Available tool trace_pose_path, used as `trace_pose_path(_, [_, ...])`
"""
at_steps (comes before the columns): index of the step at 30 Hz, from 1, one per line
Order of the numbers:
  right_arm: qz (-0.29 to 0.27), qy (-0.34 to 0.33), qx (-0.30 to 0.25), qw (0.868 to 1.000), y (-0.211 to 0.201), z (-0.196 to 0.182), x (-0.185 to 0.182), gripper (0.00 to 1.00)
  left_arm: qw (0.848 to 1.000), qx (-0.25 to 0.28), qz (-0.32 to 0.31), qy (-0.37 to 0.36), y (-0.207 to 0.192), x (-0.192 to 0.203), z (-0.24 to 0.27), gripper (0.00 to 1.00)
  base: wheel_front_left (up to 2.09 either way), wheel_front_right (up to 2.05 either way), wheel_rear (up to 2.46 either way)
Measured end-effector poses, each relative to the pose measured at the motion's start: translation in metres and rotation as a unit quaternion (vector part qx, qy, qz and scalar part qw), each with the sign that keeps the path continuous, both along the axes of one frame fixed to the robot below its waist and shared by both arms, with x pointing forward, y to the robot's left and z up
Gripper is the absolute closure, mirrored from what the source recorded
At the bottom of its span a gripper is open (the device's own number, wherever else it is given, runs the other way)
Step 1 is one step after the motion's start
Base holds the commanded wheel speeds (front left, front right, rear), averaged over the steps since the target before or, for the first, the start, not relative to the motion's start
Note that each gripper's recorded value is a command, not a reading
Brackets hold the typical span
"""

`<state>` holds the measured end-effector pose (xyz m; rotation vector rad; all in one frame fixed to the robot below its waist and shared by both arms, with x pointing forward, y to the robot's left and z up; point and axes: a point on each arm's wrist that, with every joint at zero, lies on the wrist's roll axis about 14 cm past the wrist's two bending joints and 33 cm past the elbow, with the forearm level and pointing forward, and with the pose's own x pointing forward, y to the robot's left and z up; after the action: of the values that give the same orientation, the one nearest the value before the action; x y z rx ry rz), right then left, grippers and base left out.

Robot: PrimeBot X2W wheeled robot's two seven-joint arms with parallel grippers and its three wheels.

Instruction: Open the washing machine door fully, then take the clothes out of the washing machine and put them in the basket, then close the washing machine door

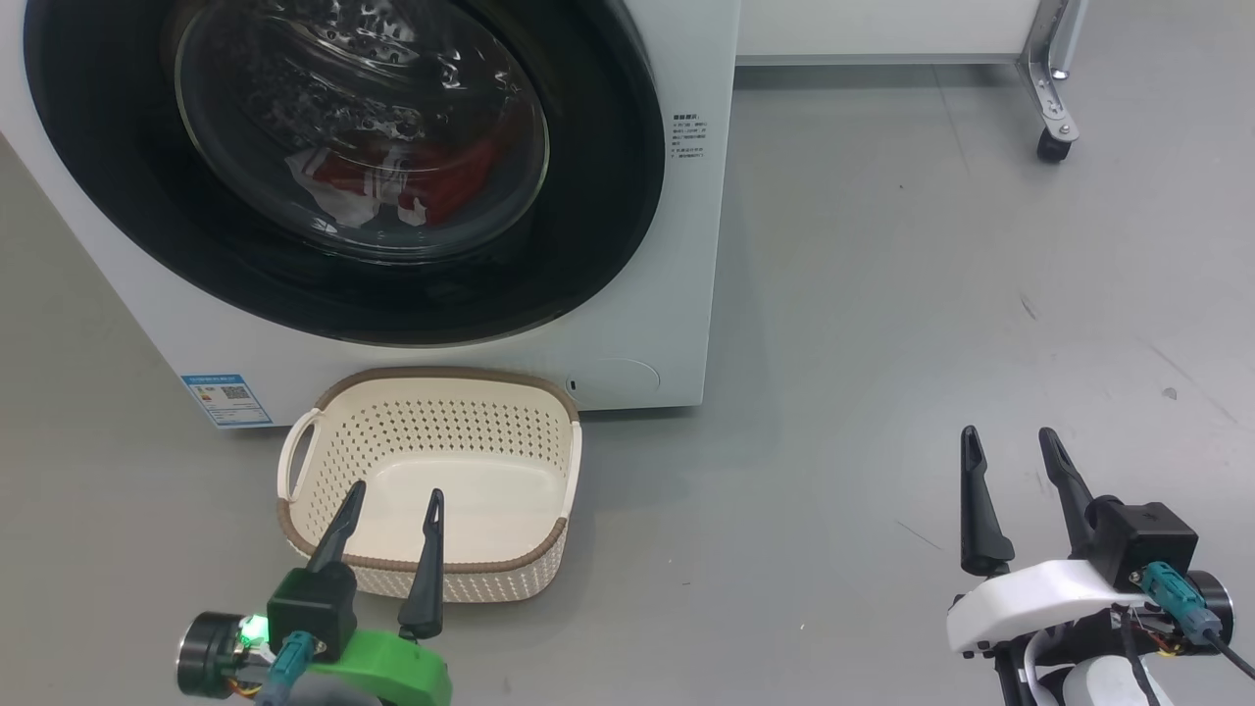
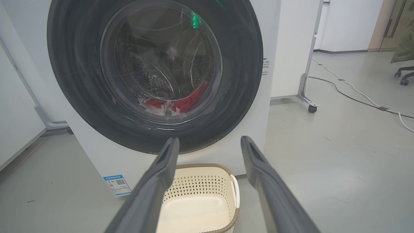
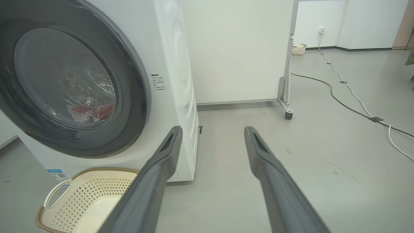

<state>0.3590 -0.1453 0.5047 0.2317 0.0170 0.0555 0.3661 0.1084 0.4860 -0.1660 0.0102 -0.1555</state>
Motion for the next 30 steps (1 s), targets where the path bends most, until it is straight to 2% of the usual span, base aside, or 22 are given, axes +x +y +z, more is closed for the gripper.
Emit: trace_pose_path(30, [-0.008,0.008,0.007,1.000,0.0005,-0.0041,0.0005,0.00,1.000,-0.007,0.004,0.002,0.0008,0.0059,0.0007,0.00,0.00,0.00,0.00])
